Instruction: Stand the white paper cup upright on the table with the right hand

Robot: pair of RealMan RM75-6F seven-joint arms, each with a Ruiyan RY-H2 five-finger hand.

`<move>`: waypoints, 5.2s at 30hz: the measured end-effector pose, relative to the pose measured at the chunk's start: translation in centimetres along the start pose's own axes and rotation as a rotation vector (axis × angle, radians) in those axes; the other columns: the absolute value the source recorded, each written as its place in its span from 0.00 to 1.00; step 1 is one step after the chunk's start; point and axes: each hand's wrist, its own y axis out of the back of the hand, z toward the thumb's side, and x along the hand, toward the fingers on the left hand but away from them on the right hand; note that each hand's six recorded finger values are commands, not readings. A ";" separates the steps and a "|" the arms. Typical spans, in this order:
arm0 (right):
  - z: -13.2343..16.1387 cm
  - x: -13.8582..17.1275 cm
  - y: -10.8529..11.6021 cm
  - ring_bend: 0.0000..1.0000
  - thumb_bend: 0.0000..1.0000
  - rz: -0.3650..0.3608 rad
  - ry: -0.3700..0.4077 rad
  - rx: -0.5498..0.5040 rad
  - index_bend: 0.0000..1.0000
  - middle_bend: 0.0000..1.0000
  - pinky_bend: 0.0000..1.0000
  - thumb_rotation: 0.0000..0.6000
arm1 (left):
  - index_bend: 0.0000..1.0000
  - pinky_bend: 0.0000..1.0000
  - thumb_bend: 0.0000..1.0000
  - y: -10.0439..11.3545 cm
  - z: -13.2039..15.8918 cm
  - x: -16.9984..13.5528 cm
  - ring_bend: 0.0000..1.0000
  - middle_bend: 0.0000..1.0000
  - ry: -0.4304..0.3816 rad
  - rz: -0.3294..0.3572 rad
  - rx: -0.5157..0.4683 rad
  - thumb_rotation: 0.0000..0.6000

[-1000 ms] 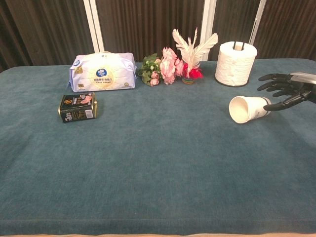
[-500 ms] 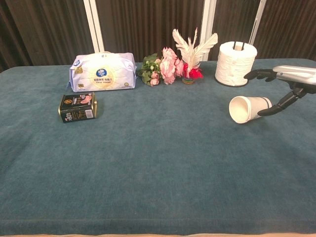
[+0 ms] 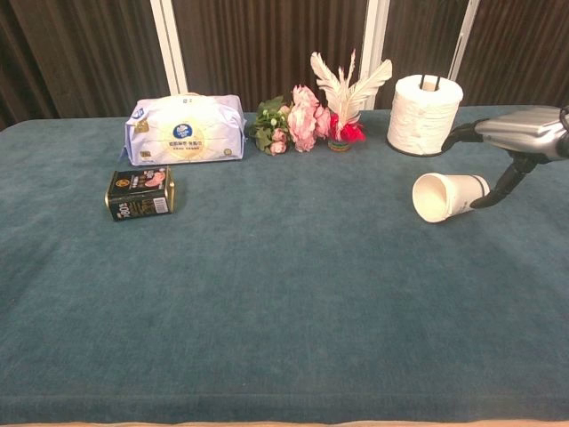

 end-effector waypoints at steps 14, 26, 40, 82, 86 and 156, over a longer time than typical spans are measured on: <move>2.5 -0.9 -0.1 0.03 0.19 0.009 0.032 0.006 0.27 0.08 0.13 0.81 | 0.00 0.00 0.04 0.1 -0.3 0.1 0.00 0.00 0.007 0.001 -0.003 1.00; 4.1 -1.2 -0.1 0.03 0.22 0.006 0.060 0.004 0.36 0.09 0.13 0.88 | 0.00 0.00 0.04 0.1 -0.2 0.0 0.00 0.00 0.008 0.003 -0.003 1.00; 4.1 -1.4 -0.4 0.03 0.26 0.009 0.052 0.008 0.37 0.10 0.13 0.94 | 0.00 0.00 0.04 0.2 -0.3 0.0 0.00 0.00 0.008 0.006 -0.004 1.00; 3.2 0.7 7.3 0.03 0.29 -0.113 0.157 -1.273 0.42 0.13 0.13 1.00 | 0.00 0.00 0.04 0.0 0.0 0.0 0.00 0.00 0.001 -0.006 0.000 1.00; 1.5 0.5 6.3 0.03 0.29 -0.086 0.136 -1.433 0.42 0.13 0.13 1.00 | 0.00 0.00 0.04 -0.1 0.1 0.1 0.00 0.00 -0.001 -0.009 0.000 1.00; -5.0 5.4 -2.2 0.03 0.26 -0.052 0.047 -0.866 0.04 0.06 0.13 0.89 | 0.00 0.00 0.04 -0.1 0.9 -0.7 0.00 0.00 -0.020 -0.021 0.010 1.00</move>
